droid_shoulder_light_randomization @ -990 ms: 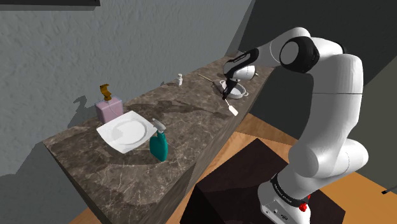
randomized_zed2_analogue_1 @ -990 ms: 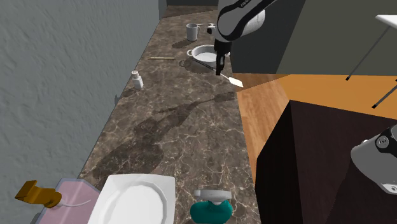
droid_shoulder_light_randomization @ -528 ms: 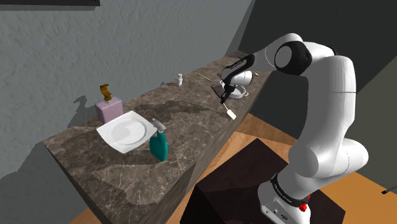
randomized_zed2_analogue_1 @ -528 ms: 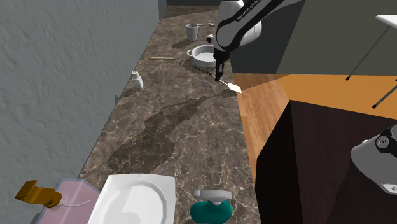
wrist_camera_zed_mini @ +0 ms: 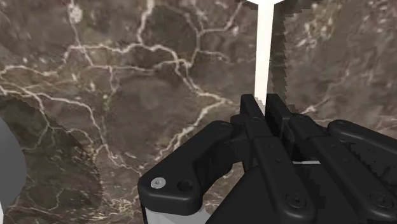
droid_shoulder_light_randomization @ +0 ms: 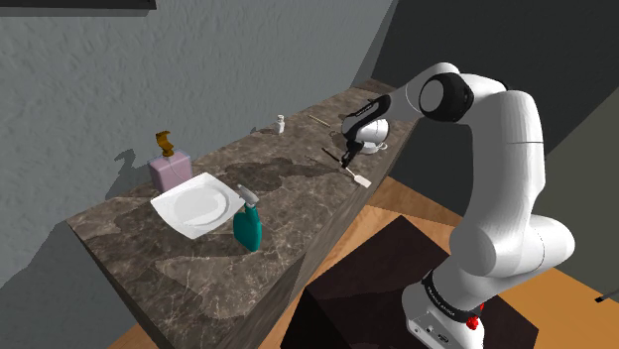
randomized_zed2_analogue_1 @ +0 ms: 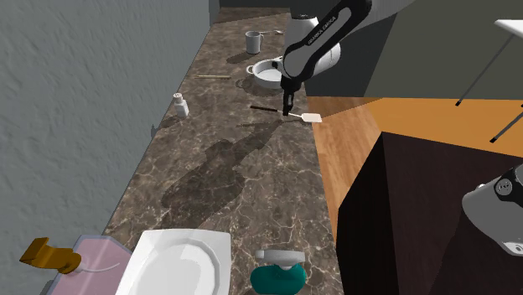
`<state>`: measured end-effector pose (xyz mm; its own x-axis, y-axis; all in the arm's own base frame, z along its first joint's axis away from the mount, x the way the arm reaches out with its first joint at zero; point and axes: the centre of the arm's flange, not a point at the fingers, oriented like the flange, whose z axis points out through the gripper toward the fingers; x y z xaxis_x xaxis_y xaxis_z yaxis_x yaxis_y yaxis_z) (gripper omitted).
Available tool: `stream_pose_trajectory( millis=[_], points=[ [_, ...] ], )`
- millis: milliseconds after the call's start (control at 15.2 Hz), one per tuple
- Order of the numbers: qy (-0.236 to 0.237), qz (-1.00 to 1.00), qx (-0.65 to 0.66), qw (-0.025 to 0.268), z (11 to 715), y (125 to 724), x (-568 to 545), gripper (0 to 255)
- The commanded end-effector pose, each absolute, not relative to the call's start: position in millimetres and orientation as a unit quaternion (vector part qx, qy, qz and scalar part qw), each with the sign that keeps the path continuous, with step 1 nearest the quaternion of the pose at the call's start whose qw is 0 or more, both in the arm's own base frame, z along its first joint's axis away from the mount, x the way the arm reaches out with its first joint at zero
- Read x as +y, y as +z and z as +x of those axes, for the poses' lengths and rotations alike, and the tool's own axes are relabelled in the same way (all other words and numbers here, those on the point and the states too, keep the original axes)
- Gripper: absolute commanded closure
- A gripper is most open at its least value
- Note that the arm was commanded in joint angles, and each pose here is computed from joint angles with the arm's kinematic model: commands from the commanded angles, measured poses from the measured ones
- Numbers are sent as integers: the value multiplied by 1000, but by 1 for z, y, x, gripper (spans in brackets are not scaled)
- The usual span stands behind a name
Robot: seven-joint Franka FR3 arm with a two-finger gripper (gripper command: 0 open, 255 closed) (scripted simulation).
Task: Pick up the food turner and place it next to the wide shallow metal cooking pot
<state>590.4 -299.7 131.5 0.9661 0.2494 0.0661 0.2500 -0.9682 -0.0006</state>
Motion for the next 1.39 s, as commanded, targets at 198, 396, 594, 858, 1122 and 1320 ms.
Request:
stream_pose_trajectory(
  millis=[198, 396, 594, 858, 1122, 1320],
  points=[
    [-33, -991, -126, 4, 591, 127, -299, 255],
    [-33, -991, -126, 4, 591, 127, -299, 255],
    [-33, -991, -126, 4, 591, 127, -299, 0],
    [-33, -991, -126, 4, 591, 127, -299, 0],
    [-33, -991, -126, 4, 587, 177, -300, 0],
    [-33, -991, -126, 4, 587, 177, -300, 0]
  ],
)
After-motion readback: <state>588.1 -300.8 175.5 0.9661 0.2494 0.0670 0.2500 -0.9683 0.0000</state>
